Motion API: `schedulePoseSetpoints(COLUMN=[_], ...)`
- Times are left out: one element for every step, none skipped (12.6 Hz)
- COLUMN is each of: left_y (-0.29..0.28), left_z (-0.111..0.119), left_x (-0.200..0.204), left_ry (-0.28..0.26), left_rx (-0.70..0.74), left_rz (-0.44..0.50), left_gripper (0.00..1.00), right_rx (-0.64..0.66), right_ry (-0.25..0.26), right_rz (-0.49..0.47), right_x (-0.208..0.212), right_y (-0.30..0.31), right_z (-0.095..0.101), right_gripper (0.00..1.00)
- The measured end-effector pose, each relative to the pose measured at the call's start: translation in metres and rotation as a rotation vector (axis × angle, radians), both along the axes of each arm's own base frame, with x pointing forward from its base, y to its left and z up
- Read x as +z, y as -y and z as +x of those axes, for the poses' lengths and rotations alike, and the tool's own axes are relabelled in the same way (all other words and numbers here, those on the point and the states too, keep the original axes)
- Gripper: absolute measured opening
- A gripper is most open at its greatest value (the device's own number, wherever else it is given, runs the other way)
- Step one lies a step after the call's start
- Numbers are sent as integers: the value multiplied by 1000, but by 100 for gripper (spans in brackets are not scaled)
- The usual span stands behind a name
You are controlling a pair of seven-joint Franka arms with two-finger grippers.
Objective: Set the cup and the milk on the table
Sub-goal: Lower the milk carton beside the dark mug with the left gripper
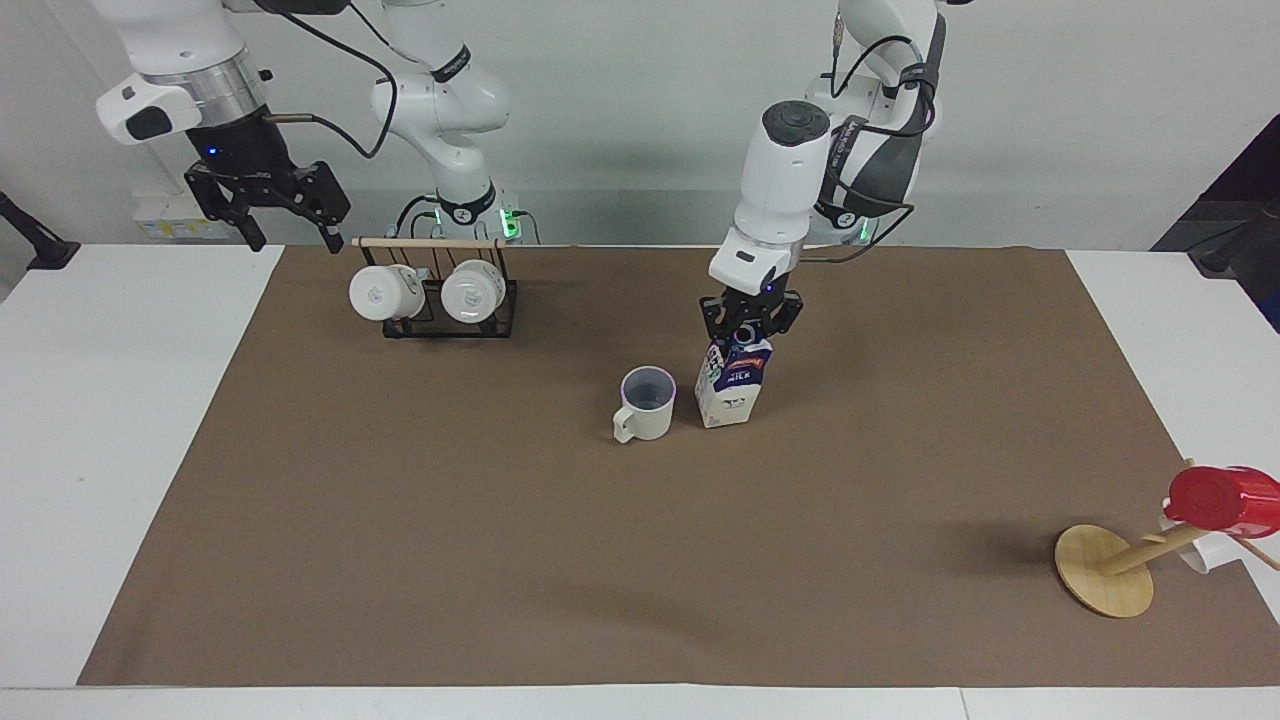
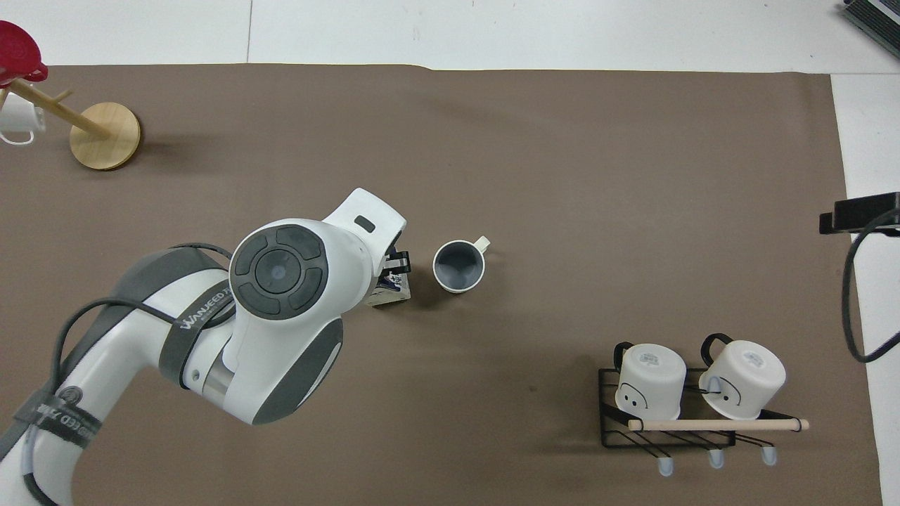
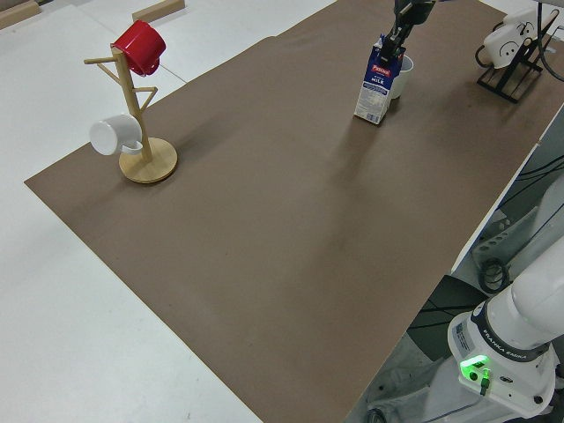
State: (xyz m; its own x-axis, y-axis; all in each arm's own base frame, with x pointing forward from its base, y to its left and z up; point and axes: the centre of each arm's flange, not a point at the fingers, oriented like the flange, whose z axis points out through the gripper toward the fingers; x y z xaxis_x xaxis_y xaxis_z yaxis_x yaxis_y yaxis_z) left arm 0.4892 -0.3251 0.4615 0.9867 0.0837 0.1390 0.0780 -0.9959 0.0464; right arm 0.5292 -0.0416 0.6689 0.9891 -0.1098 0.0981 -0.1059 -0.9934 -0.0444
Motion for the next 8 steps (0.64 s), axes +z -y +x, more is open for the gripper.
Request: schedulePoseSetpoints(left_y=[-1,-1,-2,-2,-2,-2,-2,-3], left_z=[1,1,1,2,2,2,2,3], left_x=[0,0,0,-1,-2,-3,-3,-3], left_ry=[13,21,23,23,23,21,21,21], left_rx=[-4,-5,-6,-6,-6,-5,-4,-3], left_rz=[19,29,34,36,37,38,38,38], left_gripper=[49,49,49,49,49,49,49,49], right_rx=[-2,-2,-1,0,1,4,7,12], right_ry=[-3,-11,-22,-29,-33,-37,-42,-50], right_rz=[-2,-6,-8,-8,-10,-16,-22,-29], right_x=[4,7,9,10,9,7,5,2], right_y=[2,2,2,2,1,0,-2,-4], right_z=[-5,-11,-16,-19,-20,-20,-20,-20], right_gripper=[100,100,100,100,100,100,100,100])
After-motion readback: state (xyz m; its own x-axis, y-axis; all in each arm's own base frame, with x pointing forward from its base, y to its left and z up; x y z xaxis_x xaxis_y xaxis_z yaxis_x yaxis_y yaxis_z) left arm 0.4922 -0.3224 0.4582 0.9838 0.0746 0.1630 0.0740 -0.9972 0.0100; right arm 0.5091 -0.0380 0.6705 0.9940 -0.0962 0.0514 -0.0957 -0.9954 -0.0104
